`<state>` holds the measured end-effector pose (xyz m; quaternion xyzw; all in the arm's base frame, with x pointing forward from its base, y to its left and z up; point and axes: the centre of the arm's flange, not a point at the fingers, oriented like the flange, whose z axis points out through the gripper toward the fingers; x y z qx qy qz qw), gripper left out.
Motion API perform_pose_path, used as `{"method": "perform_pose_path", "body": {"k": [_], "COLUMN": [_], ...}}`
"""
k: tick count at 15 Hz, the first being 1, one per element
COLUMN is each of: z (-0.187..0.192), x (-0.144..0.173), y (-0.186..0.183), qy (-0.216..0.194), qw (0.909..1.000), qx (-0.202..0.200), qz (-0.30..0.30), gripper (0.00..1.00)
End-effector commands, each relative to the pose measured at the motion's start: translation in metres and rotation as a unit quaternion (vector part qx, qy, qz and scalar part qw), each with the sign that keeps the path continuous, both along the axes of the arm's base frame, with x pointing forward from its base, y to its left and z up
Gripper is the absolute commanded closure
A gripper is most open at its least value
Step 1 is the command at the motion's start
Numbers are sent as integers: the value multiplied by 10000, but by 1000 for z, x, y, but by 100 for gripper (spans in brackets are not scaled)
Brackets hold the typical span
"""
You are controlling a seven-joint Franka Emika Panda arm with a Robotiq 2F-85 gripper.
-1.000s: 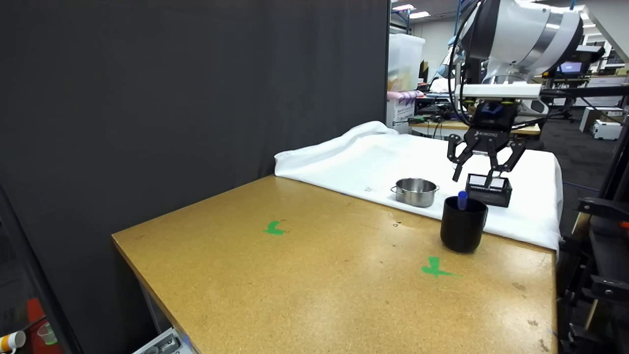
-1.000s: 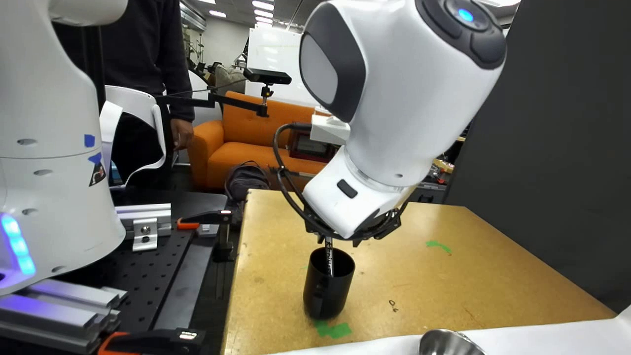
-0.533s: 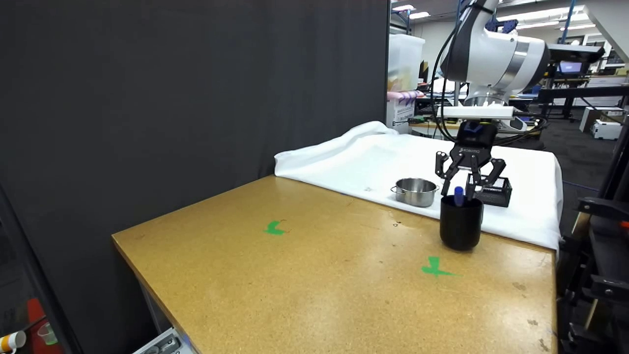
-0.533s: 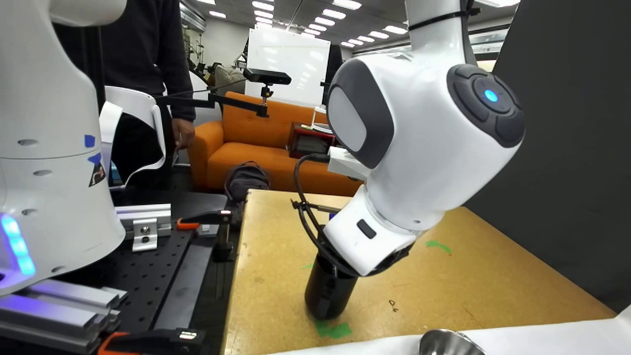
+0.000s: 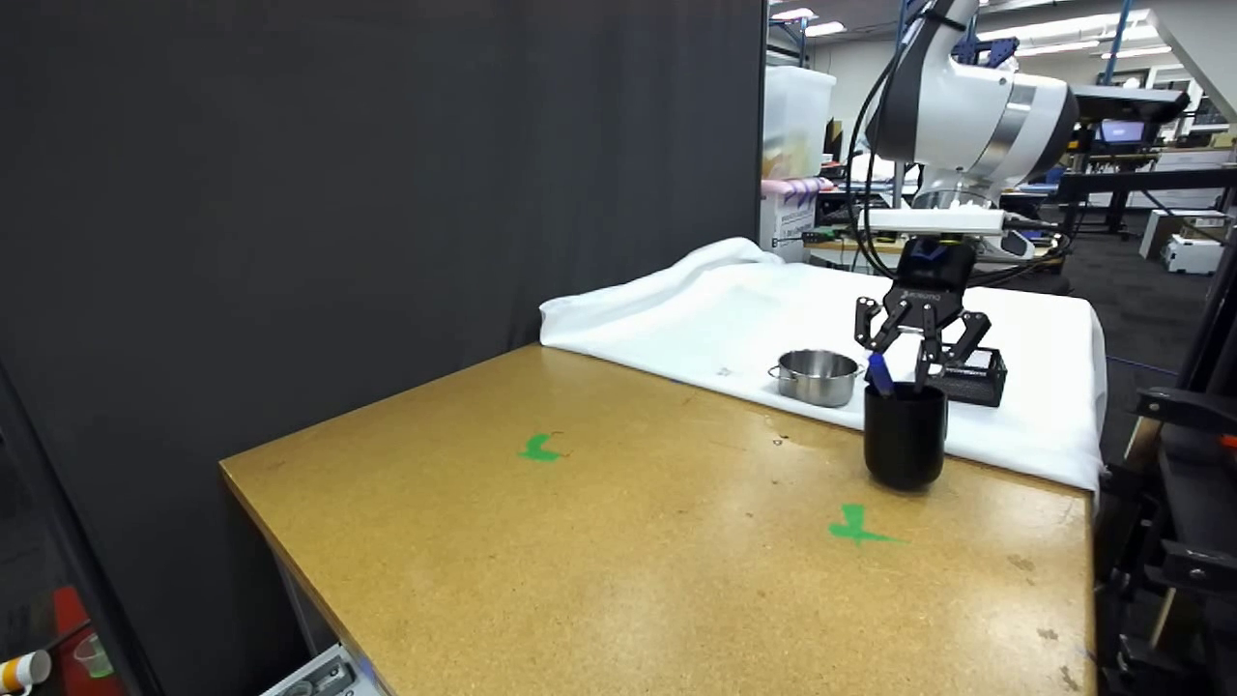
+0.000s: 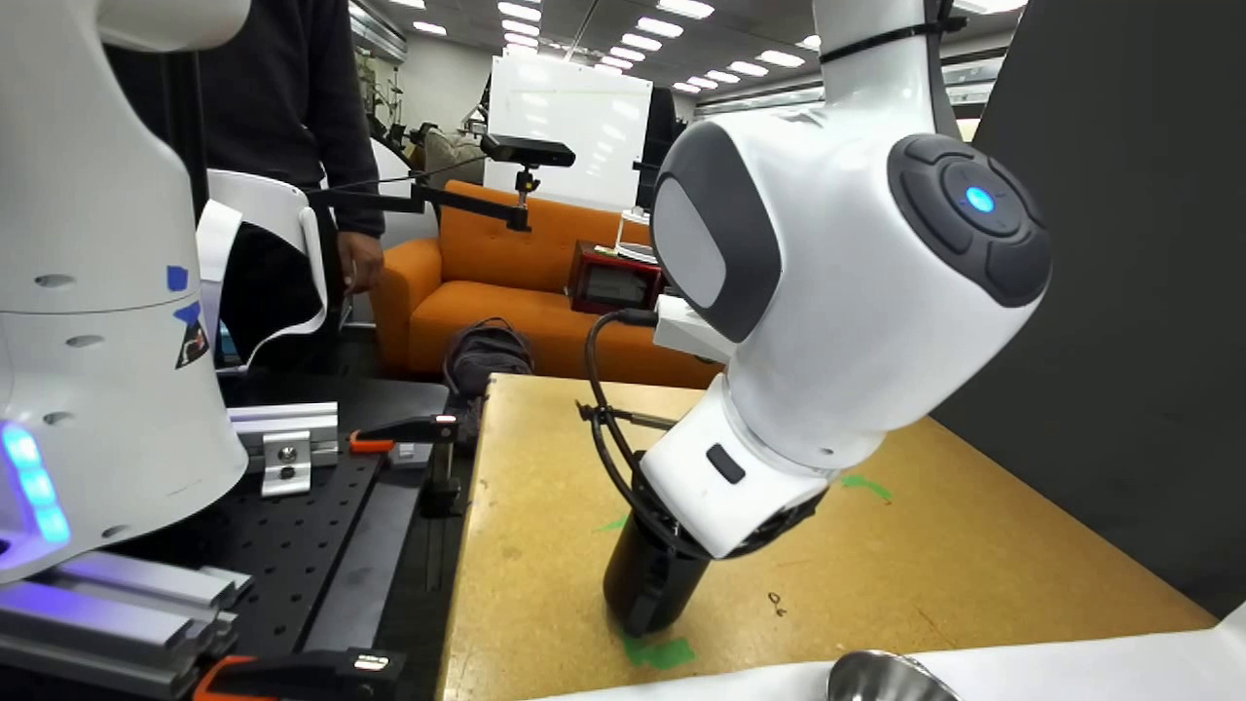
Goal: Remove the marker from the cup and put it on the table
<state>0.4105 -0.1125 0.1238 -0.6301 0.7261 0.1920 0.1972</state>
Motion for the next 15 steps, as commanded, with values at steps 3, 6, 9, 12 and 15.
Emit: {"method": "perform_pose_path", "body": {"k": [3, 6, 9, 12, 15], "z": [-6, -7, -6, -2, 0], "x": [-22, -31, -34, -37, -44], "y": [-14, -19, -18, -4, 15], "qy": [-127, -183, -206, -203, -201], "qw": [9997, 9996, 9996, 9996, 9990], "qx": [119, 125, 121, 143, 181], "qz": [-179, -200, -145, 111, 361], "gripper": [51, 55, 57, 56, 54]}}
